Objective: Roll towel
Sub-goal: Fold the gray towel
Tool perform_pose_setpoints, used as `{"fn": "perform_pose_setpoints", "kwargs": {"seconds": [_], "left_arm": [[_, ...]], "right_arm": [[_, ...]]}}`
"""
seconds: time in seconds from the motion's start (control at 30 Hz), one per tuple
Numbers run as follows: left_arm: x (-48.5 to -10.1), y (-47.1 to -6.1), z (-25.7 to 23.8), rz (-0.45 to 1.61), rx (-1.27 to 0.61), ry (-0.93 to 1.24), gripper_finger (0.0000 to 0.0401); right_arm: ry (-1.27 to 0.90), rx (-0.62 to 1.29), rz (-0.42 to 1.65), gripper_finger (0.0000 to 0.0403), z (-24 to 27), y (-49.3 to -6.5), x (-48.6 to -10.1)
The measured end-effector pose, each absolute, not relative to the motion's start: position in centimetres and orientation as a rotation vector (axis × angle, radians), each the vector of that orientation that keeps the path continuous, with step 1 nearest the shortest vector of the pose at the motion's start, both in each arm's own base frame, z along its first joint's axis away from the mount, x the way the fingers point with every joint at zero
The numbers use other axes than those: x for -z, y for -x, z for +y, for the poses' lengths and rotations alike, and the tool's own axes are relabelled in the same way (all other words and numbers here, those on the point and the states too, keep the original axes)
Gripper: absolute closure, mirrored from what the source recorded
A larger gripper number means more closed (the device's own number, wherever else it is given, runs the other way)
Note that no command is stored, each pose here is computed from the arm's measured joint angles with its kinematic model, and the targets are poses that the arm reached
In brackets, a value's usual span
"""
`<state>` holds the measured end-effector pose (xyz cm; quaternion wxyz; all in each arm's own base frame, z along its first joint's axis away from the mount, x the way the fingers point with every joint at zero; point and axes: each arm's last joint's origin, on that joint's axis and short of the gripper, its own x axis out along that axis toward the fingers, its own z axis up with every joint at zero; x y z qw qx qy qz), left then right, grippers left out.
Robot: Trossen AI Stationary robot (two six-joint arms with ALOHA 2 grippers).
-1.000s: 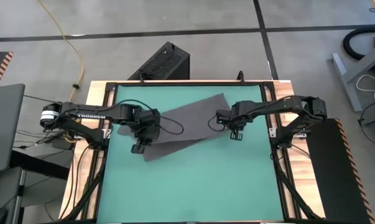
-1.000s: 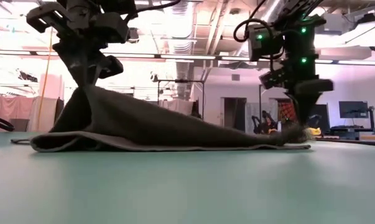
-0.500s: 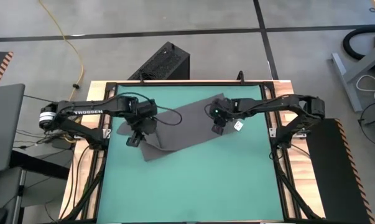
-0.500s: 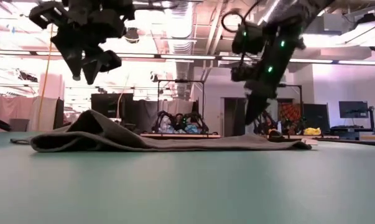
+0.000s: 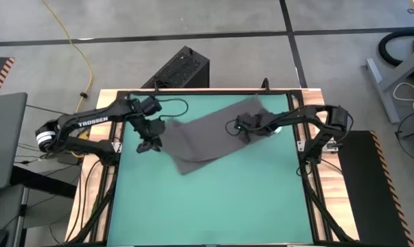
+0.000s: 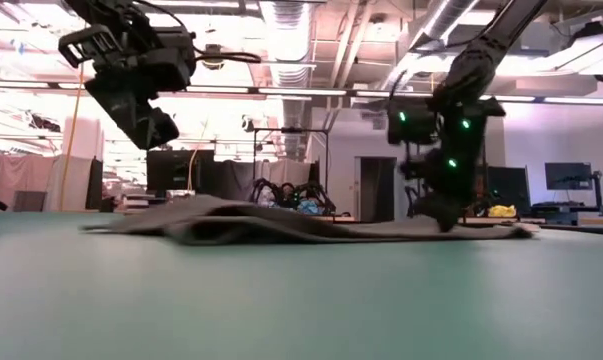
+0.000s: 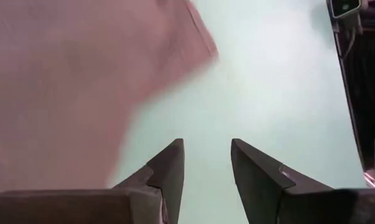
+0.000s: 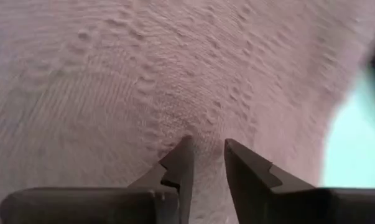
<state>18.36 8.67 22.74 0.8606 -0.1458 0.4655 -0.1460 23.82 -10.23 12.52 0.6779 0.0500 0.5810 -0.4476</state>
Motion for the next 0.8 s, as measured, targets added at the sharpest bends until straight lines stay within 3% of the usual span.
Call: {"fn": "perform_pose_setpoints", "kwargs": {"seconds": [0.13, 0.4, 0.63, 0.8], "left_arm": [[-22.9, -19.3, 7.3, 0.970, 0.354, 0.281, 0.0289], [-22.9, -22.3, 3.8, 0.848, 0.427, 0.140, 0.0291], [-20.9, -25.1, 0.0, 0.687, 0.355, -0.091, 0.0291], [-20.8, -27.0, -2.2, 0.587, 0.223, -0.259, 0.0288]], "right_arm": [[-0.144, 1.115, 1.307, 0.0297, -10.2, -22.8, -14.0], [-0.166, 1.010, 1.045, 0.0301, -8.2, -24.3, -19.6], [-0.130, 0.578, 0.998, 0.0301, -3.5, -25.7, -20.8], [0.037, 0.443, 1.090, 0.0299, -0.8, -26.0, -19.7]]}}
